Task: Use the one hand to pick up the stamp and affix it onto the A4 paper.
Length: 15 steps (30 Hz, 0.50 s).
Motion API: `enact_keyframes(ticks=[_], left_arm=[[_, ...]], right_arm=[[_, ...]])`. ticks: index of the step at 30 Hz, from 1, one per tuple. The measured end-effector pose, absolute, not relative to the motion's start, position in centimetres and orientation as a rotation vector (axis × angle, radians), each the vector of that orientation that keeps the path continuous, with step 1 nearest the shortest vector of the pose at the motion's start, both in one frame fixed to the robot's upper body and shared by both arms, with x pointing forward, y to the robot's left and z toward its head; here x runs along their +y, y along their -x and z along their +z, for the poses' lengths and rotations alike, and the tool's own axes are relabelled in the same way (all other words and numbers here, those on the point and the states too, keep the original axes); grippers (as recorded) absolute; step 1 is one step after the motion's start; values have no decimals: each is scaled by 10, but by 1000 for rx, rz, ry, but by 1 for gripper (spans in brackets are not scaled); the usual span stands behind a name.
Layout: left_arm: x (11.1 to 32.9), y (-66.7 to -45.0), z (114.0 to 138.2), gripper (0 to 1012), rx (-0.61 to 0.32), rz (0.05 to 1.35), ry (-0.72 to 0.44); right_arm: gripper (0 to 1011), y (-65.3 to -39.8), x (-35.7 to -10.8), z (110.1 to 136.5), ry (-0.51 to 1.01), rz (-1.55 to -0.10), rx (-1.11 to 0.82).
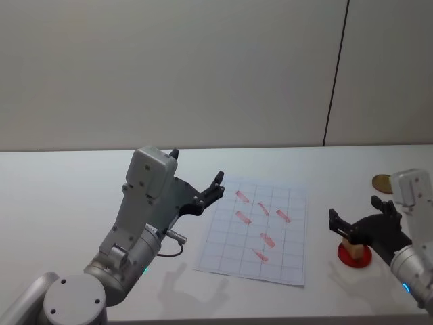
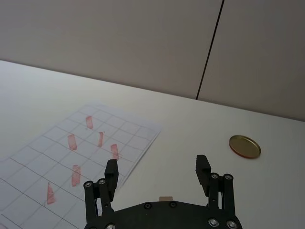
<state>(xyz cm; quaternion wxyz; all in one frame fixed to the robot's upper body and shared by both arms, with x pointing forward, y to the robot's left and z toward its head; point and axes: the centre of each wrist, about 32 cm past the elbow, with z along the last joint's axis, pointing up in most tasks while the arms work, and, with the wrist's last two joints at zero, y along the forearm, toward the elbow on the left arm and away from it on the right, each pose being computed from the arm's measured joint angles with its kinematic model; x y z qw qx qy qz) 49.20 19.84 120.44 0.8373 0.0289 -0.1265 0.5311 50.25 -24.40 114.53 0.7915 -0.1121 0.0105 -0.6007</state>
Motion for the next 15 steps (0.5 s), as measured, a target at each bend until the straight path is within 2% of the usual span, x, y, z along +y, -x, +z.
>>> enact_keyframes(ticks=[15], left_arm=[[198,-492,1204,993,-268,1124,-61]], right_arm=[[1001,-492,-245,1155,170,-1264,-11]])
